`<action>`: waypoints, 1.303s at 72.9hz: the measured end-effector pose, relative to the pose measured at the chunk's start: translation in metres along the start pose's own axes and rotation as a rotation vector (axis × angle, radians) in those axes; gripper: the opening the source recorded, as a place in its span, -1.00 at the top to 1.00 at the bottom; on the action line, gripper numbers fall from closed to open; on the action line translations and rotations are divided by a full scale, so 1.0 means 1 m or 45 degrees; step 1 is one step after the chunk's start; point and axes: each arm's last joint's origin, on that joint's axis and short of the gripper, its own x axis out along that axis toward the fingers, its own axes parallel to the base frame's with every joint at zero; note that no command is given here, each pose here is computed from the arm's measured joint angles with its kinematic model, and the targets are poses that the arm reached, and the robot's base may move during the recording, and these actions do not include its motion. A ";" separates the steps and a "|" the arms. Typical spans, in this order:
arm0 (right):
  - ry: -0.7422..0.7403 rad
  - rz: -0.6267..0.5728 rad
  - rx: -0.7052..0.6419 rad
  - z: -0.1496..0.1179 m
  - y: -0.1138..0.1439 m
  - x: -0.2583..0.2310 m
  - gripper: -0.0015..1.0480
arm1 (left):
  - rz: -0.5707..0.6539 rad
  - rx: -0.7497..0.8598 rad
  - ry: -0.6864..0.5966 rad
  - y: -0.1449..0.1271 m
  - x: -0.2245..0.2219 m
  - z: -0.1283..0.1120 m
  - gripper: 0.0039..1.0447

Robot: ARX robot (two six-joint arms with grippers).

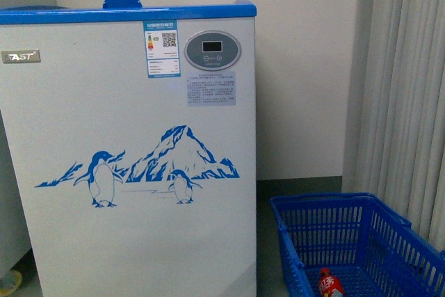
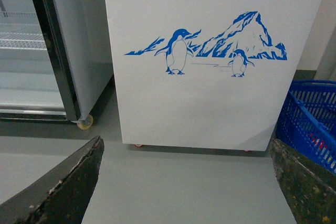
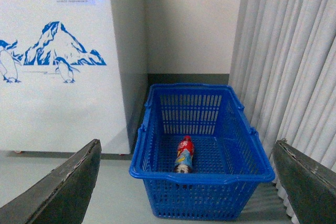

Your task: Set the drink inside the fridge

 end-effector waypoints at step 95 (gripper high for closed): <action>0.000 0.003 0.000 0.000 0.000 0.000 -0.86 | 0.000 0.000 0.000 0.000 0.000 0.000 -0.85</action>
